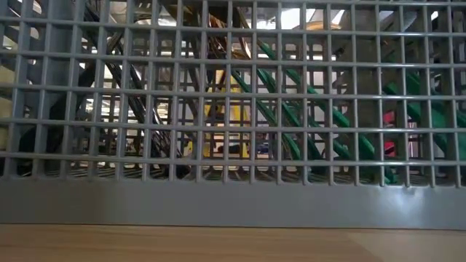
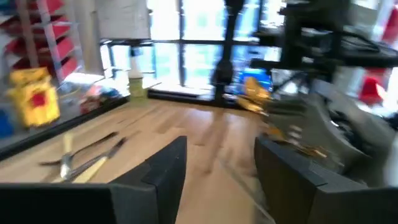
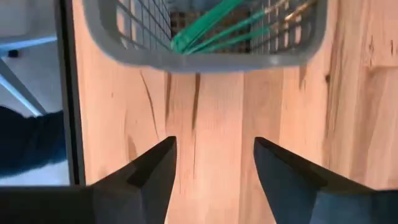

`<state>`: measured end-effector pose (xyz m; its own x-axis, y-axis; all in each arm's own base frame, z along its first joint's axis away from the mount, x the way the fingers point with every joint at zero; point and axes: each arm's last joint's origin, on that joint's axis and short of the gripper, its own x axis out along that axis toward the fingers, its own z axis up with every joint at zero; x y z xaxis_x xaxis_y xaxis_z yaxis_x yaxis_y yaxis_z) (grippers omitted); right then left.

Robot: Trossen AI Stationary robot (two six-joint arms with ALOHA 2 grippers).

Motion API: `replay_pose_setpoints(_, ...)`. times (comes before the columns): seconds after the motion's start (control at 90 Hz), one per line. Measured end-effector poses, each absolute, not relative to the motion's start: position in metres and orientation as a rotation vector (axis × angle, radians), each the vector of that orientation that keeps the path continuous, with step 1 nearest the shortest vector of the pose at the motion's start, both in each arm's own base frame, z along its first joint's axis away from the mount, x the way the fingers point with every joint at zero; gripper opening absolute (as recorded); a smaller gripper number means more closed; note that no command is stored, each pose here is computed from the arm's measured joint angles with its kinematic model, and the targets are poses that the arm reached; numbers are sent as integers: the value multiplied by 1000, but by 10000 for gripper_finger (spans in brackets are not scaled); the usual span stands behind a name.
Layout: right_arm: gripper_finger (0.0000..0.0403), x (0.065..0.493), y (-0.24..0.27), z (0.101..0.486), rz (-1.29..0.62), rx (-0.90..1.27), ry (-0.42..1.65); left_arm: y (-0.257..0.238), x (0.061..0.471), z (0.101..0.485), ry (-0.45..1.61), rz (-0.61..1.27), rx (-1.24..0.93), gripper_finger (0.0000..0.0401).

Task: Sort silverware
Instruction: Put the bottom yellow knife into the gray cutlery rack, then put the left black fork into the gray cutlery rack

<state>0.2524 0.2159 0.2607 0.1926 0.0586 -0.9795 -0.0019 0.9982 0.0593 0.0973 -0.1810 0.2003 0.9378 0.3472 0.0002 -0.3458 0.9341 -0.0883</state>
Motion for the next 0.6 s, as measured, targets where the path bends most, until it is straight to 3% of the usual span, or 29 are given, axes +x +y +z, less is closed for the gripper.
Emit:
replay_pose_setpoints(0.367,198,238,229,263,80,24,1377,-85,113,194,-48,646,-120,157)
replay_pose_setpoints(0.6,198,238,221,259,-46,-41,1323,-31,132,174,-20,793,-72,156)
